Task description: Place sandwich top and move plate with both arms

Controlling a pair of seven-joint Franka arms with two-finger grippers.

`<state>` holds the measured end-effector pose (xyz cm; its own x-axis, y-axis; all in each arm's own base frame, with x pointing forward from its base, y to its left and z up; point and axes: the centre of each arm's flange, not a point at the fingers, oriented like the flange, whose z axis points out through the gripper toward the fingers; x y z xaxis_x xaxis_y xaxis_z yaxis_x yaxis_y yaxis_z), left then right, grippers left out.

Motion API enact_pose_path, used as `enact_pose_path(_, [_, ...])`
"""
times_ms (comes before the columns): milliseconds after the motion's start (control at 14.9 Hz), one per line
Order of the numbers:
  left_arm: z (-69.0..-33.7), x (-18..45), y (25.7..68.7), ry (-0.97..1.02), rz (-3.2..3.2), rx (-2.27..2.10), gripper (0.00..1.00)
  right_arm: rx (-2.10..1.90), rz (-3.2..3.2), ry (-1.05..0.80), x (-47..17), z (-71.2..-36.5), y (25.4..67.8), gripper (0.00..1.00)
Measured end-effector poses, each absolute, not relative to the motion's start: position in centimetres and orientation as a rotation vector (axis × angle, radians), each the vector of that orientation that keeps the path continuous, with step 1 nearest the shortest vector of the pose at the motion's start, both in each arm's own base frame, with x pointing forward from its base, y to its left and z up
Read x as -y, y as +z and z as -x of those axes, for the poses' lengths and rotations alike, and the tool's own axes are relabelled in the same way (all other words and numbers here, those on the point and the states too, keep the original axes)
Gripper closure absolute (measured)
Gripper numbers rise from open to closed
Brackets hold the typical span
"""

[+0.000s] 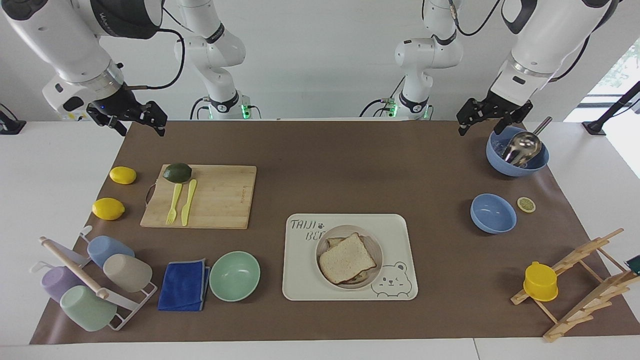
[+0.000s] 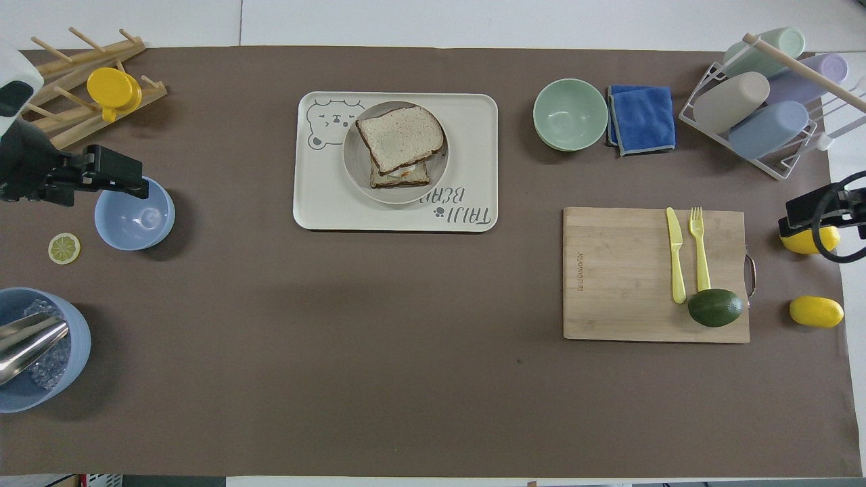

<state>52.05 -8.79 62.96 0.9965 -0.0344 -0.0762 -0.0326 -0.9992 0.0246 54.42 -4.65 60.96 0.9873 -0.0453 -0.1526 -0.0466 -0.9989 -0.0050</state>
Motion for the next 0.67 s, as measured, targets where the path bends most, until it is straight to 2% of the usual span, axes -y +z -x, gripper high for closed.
enact_pose_path(135, [-50.8,8.5,61.8,-0.164,-3.12,0.046,0.0,-0.072,3.123,0.239,4.7,-54.4,61.0,0.0])
enact_pose_path(336, [-51.2,8.1,60.8,-0.194,-3.119,0.034,0.0,-0.072,3.123,0.239,4.7,-54.4,61.0,0.0])
enact_pose_path(673, [-52.2,8.0,63.6,-0.165,-3.117,0.032,0.0,-0.072,3.123,0.239,4.7,-54.4,61.0,0.0])
